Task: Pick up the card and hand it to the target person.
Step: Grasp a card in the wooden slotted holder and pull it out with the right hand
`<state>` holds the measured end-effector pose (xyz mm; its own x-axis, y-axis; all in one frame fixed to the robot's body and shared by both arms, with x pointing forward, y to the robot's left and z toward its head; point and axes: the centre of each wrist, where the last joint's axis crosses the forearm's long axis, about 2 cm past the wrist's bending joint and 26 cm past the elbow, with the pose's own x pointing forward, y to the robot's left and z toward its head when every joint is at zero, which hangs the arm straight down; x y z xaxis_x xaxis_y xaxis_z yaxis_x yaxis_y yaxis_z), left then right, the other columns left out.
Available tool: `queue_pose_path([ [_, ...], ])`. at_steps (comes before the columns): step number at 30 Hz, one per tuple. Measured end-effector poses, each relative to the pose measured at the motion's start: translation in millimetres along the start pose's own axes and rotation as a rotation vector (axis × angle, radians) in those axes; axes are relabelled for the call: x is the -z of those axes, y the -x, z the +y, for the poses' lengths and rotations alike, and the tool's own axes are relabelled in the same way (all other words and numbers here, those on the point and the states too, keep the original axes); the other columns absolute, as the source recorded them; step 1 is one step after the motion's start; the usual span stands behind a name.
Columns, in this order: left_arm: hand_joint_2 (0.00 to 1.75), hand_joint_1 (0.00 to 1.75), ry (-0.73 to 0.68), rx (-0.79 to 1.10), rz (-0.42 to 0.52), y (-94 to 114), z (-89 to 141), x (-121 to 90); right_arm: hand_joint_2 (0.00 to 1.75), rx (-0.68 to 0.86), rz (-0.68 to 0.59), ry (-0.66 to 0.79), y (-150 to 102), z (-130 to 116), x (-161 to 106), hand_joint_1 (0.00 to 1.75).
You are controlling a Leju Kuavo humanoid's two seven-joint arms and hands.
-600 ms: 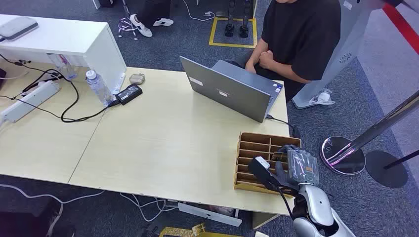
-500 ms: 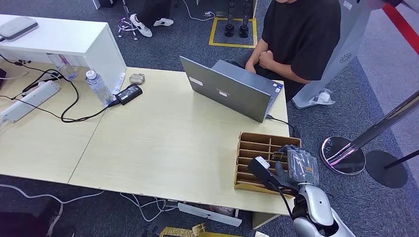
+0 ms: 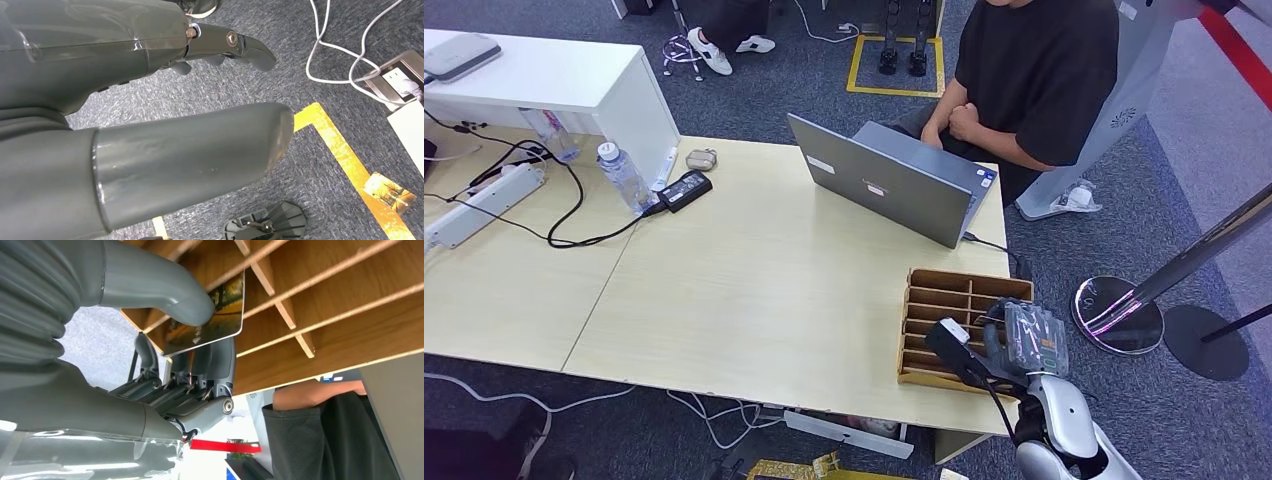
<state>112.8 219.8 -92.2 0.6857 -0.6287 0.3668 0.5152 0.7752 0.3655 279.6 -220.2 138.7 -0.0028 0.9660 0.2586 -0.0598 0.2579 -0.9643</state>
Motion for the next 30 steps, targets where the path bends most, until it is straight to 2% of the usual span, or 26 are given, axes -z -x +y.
queue_pose_path([
  [17, 0.0, 0.0, 0.0, 0.0, -0.002, 0.0, 0.0, 0.0, 1.75, 0.001, -0.013, 0.015, -1.5, -2.4, 0.8, 1.46],
  [30, 0.0, 0.0, 0.0, -0.003, -0.008, 0.2, -0.1, -0.1, 1.75, 0.033, -0.076, 0.099, -20.2, -32.1, -3.3, 1.44],
])
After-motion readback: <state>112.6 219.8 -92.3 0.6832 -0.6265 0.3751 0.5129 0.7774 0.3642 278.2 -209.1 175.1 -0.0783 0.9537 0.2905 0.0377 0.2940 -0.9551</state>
